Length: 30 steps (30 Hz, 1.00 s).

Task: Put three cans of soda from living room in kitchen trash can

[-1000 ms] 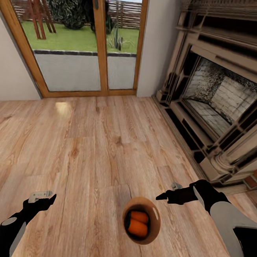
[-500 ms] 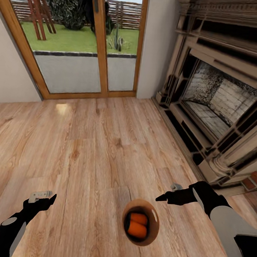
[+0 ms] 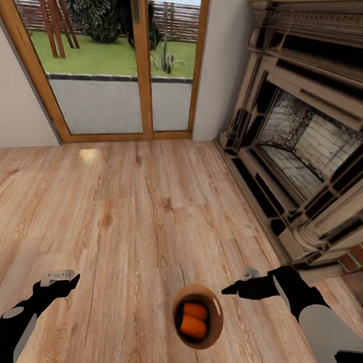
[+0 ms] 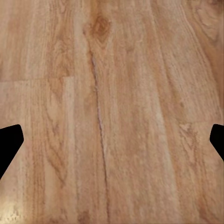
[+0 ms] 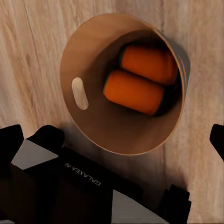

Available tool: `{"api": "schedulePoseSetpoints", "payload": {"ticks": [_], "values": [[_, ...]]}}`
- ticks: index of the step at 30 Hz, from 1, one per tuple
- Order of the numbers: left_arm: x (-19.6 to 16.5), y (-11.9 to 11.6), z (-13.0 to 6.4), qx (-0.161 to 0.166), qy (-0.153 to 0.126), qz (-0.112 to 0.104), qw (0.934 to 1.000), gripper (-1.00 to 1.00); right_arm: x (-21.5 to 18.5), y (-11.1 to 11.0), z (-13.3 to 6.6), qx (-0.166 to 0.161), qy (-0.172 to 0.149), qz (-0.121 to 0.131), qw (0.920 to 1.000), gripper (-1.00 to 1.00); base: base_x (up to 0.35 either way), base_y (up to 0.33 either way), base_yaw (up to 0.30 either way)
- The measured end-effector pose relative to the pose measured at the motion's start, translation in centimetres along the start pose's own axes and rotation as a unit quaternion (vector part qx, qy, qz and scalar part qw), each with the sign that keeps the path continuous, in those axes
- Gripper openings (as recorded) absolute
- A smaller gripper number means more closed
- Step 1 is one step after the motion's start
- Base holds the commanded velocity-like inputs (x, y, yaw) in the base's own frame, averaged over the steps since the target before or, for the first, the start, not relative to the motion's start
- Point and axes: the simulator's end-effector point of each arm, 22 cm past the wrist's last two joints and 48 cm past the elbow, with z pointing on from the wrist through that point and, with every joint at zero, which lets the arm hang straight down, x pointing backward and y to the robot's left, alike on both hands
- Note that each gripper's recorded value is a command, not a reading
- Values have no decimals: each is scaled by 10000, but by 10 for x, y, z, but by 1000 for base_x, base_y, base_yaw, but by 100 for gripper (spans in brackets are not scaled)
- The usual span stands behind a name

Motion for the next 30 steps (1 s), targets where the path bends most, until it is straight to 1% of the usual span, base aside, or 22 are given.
{"api": "schedulePoseSetpoints", "payload": {"ticks": [5, 8, 12, 15, 16, 22, 23, 24, 28, 29, 30], "values": [[-8, -2, -6, 20, 6, 12, 10000, 100, 15, -1, 2, 3, -77, -230, 9997, 100, 0, 0, 0], [-10, -5, -9, 61, 36, 43, 10000, 100, 43, -9, 8, 34, -48, -376, 9993, 100, 0, 0, 0], [-6, -10, -13, 115, 143, 48, 9998, 100, 65, -14, 8, 39, -50, -502, 9987, 100, 0, 0, 0], [-6, -12, -17, 141, 197, 49, 9997, 100, 78, -18, 5, 65, -66, -591, 9982, 100, 0, 0, 0], [-5, -12, -18, 151, 219, 52, 9996, 100, 88, -25, 2, 113, -65, -641, 9979, 100, 0, 0, 0], [-12, -15, -25, 190, 254, 77, 9995, 100, 109, -41, -14, 241, -111, -784, 9966, 100, 0, 0, 0], [-12, -17, -26, 213, 270, 99, 9994, 100, 111, -43, -16, 256, -130, -819, 9962, 100, 0, 0, 0], [-7, -28, -26, 331, 356, 208, 9986, 100, 115, -47, -19, 280, -185, -919, 9952, 100, 0, 0, 0], [3, -44, -31, 521, 539, 370, 9965, 100, 118, -46, -27, 293, -236, -1010, 9942, 100, 0, 0, 0], [16, -51, -33, 601, 689, 422, 9949, 100, 122, -47, -28, 299, -241, -1038, 9939, 100, 0, 0, 0], [19, -53, -35, 620, 734, 430, 9944, 100, 123, -46, -29, 298, -247, -1052, 9937, 100, 0, 0, 0]]}}
